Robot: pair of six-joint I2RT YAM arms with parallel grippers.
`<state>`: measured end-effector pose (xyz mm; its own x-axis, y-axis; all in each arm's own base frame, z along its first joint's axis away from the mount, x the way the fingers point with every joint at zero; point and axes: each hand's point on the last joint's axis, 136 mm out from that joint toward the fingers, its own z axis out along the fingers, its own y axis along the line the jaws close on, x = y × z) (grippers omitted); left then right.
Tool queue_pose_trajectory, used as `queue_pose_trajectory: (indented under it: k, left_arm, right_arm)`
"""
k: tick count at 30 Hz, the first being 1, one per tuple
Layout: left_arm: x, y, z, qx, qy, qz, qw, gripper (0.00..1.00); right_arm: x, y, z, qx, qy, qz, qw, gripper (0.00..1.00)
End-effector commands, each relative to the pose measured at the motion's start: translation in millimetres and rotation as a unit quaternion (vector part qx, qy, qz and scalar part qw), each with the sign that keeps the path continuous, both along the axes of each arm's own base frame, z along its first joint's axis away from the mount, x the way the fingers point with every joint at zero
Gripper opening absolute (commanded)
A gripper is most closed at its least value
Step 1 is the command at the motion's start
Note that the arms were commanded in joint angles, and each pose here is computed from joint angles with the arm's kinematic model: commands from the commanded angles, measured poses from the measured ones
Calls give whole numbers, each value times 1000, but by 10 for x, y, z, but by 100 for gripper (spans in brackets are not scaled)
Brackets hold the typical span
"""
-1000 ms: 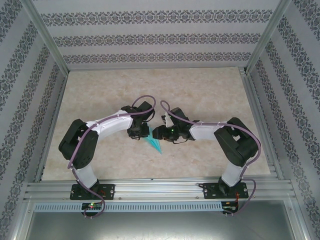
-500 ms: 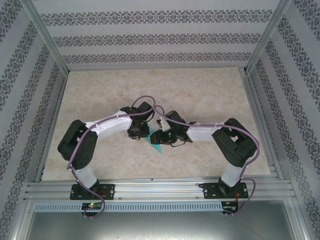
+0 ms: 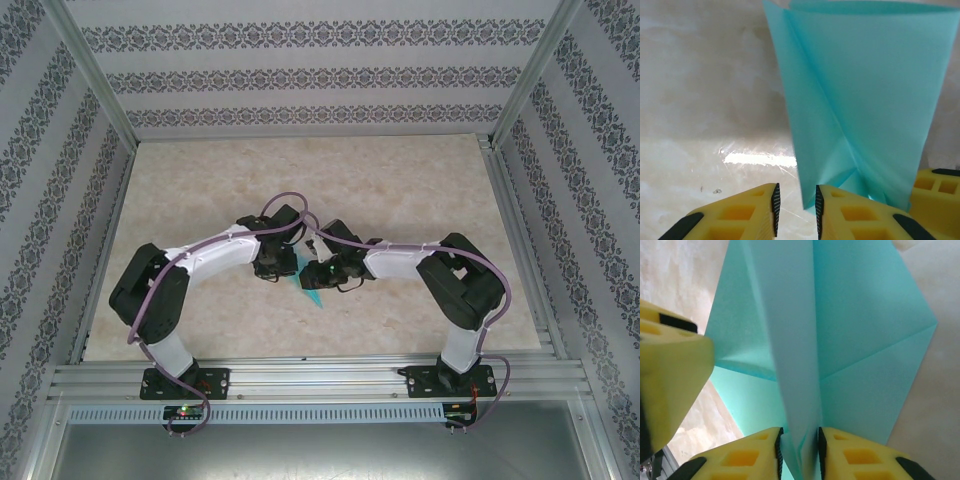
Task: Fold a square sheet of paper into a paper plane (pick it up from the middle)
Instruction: Move a paper plane to the center of the table.
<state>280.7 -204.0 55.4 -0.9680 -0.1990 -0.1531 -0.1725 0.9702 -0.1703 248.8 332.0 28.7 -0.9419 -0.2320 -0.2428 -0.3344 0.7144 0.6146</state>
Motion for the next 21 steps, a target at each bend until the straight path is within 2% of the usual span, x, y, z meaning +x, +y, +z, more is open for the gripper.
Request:
queue_pose_trajectory:
  k: [1,4,6,12,16,21]
  left_arm:
    - [75,-35,188,-31,-34,-1,999,29]
    - [112,-6,373,-45,-76,6,996,31]
    - [128,61,544,-51,-111,15,992,33]
    - [85,351,774,-28,-166,49,985,35]
    - [58,527,845,-22,-194,76,978,38]
    - [51,625,827,-29,-196,96,975,39]
  right_arm:
    - [-5,-26,-45,-29,-7,9,1000,22]
    - [16,-59,42,-33,-19,3,999,18]
    - [58,-118,127,-47,-31,-10,998,10]
    - [261,-380,389,-105,-88,-56,989,3]
    - [501,-800,433,-220,-115,-125,961,3]
    - [701,-831,350,-260,-94,-145,950,6]
